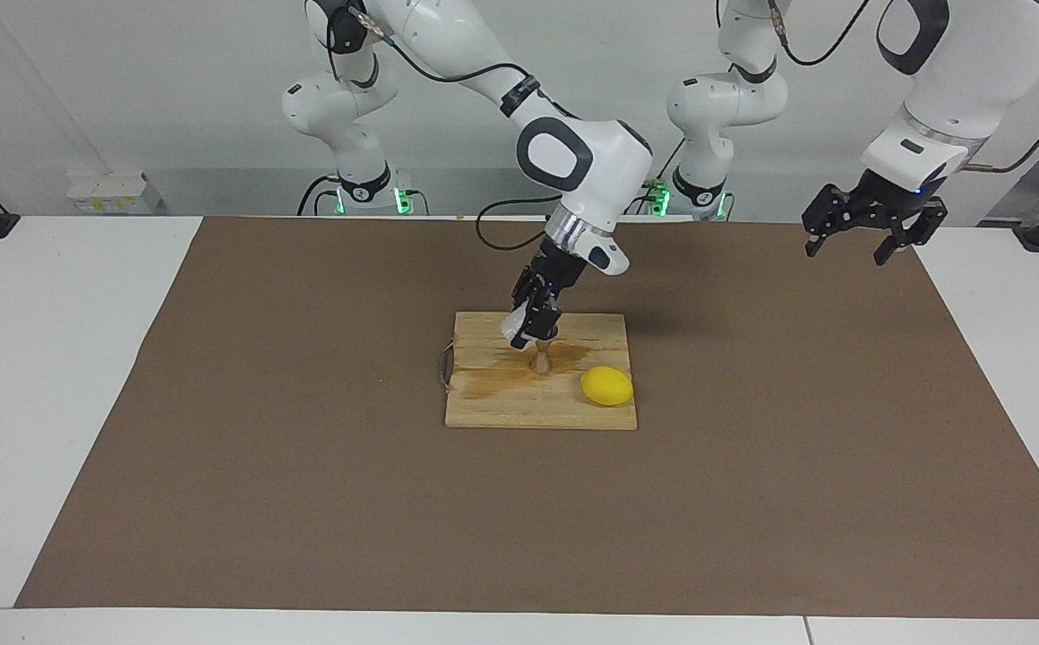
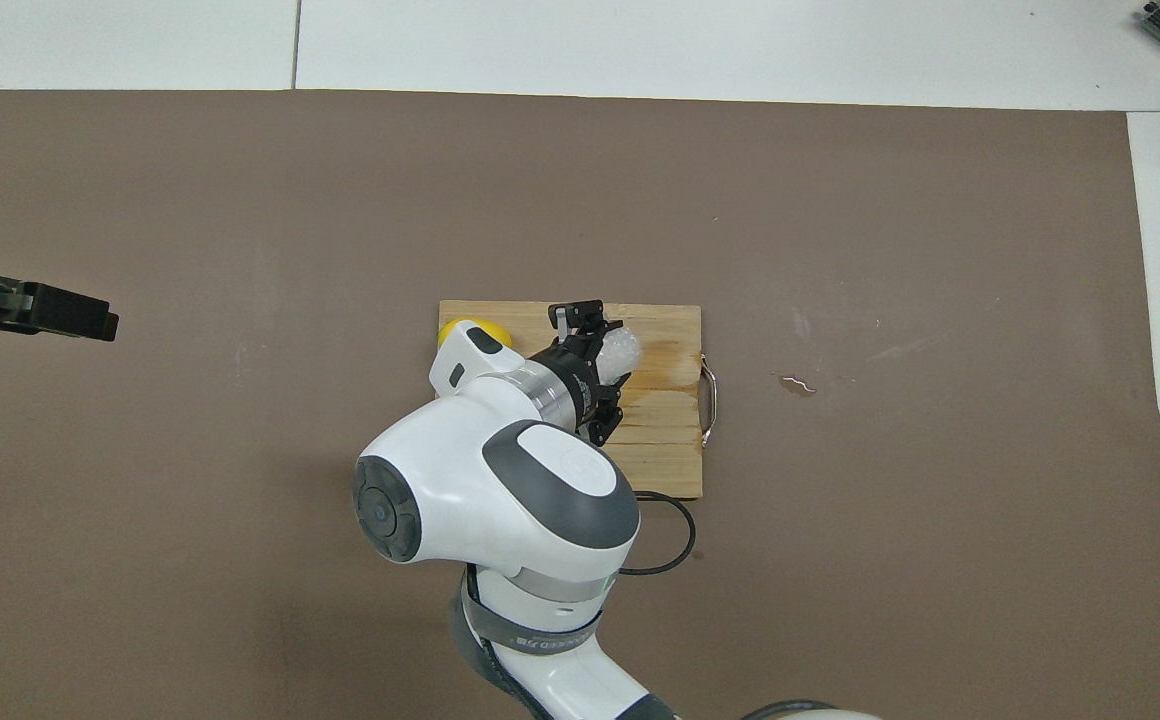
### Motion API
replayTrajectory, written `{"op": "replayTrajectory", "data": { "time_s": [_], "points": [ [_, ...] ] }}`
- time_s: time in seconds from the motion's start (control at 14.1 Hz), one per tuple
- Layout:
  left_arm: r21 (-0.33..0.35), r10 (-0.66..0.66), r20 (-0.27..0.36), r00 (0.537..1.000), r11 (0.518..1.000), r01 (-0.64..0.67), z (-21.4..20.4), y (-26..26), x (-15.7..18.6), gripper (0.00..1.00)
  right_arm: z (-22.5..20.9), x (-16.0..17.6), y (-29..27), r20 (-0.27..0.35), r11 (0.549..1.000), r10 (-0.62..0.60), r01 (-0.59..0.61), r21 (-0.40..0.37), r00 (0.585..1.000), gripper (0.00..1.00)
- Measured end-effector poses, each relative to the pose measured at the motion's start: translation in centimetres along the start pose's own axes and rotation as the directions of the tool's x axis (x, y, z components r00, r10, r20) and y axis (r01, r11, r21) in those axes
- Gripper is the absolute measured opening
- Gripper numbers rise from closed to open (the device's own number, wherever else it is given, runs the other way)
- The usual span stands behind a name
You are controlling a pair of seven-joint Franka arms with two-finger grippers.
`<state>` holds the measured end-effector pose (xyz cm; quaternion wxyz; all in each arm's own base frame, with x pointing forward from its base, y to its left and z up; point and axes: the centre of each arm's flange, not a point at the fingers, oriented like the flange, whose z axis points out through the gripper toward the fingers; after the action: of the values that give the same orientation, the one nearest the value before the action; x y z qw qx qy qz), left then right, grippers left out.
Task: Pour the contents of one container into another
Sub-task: 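Tilt the white cup with the right gripper over the steel cup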
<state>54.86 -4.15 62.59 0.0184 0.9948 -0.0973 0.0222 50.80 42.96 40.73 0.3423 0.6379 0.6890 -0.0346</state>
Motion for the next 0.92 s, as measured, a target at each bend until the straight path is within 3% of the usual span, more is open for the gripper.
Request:
{"op": "replayTrajectory", "data": {
  "time_s": [0.92],
  "points": [
    [0.001, -0.011, -0.015, 1.0, 1.0, 0.011, -0.2, -0.7, 0.0, 1.0, -0.2, 1.2, -1.7, 0.026, 0.999, -0.015, 0.017, -0.052, 1.0, 0.54]
  ]
}}
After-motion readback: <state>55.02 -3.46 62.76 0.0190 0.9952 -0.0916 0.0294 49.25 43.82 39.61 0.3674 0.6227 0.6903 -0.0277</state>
